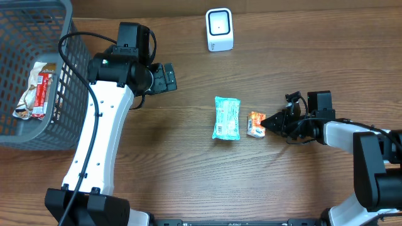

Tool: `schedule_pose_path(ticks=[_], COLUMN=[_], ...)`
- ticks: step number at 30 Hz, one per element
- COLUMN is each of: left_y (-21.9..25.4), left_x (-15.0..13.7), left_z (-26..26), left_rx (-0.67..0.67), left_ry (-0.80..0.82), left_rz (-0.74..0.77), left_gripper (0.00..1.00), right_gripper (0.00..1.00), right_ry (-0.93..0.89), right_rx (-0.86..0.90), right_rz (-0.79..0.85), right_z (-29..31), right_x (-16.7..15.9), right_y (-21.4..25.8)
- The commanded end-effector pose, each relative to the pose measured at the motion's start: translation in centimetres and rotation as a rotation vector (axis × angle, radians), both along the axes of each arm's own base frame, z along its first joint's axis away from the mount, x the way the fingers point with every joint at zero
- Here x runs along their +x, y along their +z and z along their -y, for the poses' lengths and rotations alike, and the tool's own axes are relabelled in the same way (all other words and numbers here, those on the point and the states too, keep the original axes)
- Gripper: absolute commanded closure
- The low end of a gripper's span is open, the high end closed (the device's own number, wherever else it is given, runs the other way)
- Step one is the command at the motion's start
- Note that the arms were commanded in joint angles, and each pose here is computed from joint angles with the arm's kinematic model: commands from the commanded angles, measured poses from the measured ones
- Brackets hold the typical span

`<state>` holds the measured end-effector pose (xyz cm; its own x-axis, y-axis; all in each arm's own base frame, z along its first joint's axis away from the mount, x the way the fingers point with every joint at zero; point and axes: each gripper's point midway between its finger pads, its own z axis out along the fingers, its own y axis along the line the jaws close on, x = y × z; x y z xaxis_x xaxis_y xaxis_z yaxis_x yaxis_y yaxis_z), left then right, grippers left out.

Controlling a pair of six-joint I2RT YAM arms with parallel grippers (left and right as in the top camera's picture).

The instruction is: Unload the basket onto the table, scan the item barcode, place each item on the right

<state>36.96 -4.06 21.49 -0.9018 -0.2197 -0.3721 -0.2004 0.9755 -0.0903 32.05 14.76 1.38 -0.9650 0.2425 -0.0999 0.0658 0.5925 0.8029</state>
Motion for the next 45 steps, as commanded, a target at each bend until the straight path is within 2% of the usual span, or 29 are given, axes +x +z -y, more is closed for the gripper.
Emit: schedule_pose_path(ticks=[1, 18, 29, 31, 35, 37, 45], left_y=[0.6, 0.6, 0.6, 0.6, 0.6, 0.6, 0.6], left_x=[0.2, 0.2, 0.2, 0.2, 0.2, 0.2, 0.2], left_z=[-0.2, -0.2, -0.2, -0.2, -0.2, -0.2, -0.2], left_rx=[0.008, 0.008, 0.009, 0.008, 0.008, 0.008, 0.008], left_ry=[0.008, 0.008, 0.007, 0.008, 0.008, 0.008, 0.008], left_rz=[0.018, 0.018, 0.018, 0.018, 0.018, 0.018, 0.018], left_gripper=[0.00, 0.00, 0.00, 0.00, 0.00, 0.00, 0.00], right_gripper=[0.96, 0.95, 0.90, 0.90, 0.92, 0.92, 0.92], right_ry=[-0.027, -0.150, -0.151, -0.122, 0.006, 0.022, -0.002], right_rx=[-0.041, -0.104, -0.104, -0.050, 0.171, 0.202, -0.018], right_rz=[0.016, -0.107, -0.107, -0.083, 0.031, 0.040, 0.017], right_z=[0.7, 3.8, 3.8, 3.1, 0.3, -0.4, -2.2], right_x=[0.7, 0.2, 0.2, 0.4, 1.1, 1.2, 1.1], right_y=[0.1, -1.5, -1.5, -0.4, 4.2, 4.9, 1.5])
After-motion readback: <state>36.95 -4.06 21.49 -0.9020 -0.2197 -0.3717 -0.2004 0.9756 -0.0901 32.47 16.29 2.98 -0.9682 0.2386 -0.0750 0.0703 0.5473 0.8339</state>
